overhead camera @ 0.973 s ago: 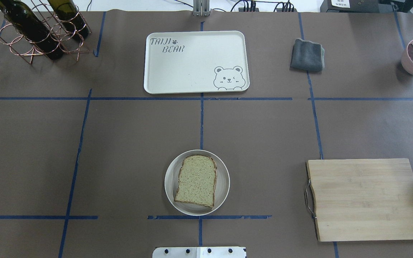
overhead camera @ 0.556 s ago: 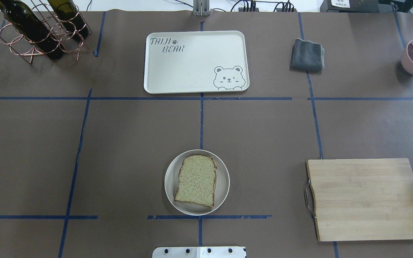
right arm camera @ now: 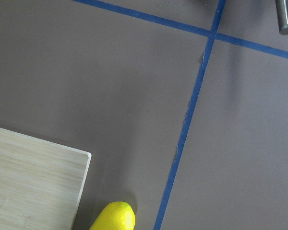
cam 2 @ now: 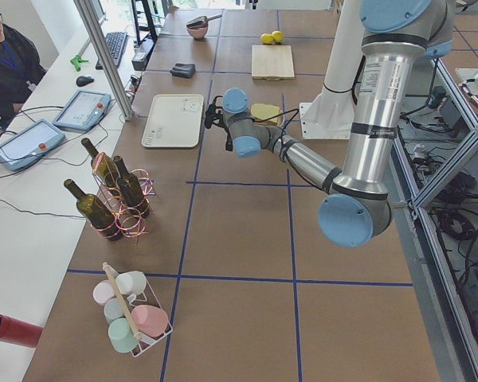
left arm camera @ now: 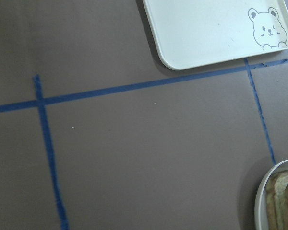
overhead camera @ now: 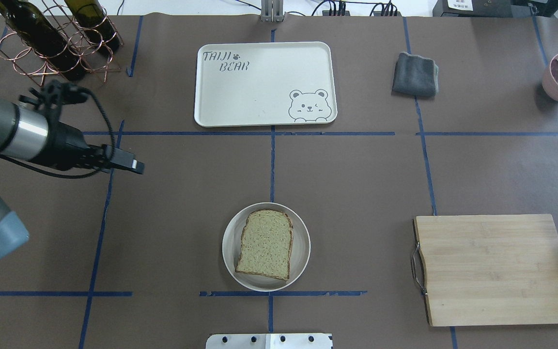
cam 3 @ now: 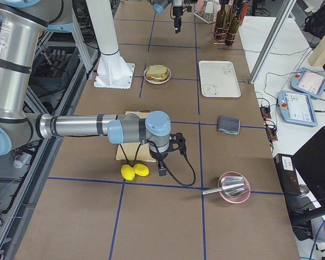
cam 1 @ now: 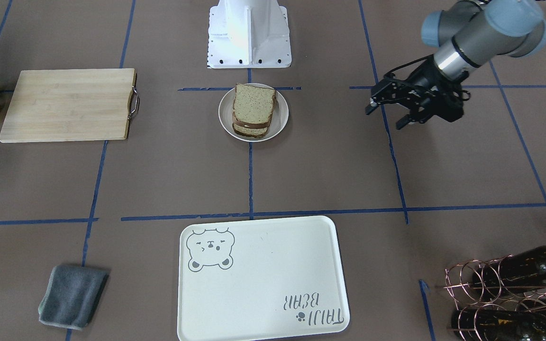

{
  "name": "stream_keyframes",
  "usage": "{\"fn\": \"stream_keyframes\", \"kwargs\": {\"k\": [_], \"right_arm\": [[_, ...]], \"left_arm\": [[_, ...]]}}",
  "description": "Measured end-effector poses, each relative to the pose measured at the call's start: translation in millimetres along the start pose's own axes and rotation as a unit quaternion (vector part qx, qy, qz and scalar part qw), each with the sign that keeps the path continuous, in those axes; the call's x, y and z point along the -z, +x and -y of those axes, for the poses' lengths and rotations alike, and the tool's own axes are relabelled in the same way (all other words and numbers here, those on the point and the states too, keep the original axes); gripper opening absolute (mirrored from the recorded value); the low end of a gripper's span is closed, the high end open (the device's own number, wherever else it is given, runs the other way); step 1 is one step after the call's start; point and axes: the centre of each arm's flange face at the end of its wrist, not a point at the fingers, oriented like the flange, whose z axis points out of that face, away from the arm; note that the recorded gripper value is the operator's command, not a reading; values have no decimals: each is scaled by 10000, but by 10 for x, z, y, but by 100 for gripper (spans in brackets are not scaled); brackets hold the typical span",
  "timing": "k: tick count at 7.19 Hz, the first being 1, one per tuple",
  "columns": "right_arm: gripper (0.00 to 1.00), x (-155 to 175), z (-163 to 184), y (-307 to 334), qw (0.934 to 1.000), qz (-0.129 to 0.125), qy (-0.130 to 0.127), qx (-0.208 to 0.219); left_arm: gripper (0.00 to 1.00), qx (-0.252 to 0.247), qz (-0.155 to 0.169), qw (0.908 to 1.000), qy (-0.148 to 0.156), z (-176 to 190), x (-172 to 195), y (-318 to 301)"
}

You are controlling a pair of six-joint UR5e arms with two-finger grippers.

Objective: Make sandwich and place on tray
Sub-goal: 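Move the left gripper toward the white plate with the sandwich, then grasp the white plate rim with the left gripper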

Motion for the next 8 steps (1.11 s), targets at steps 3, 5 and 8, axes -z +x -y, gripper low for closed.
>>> {"fn": "stream_keyframes", "kwargs": {"k": [3,5,8], "right_arm": [[100,1,5,4,10000,-16,2,1],[100,-1,3,6,10000,-17,1,1],[100,0,1,2,10000,-8,2,0]], "left_arm": [[75,200,4,9998,59,-353,-739,621],[71,560,56,9984,79,-480,-1183,886],[52,912,62,9958,-68,-849,-1610,1175]]}}
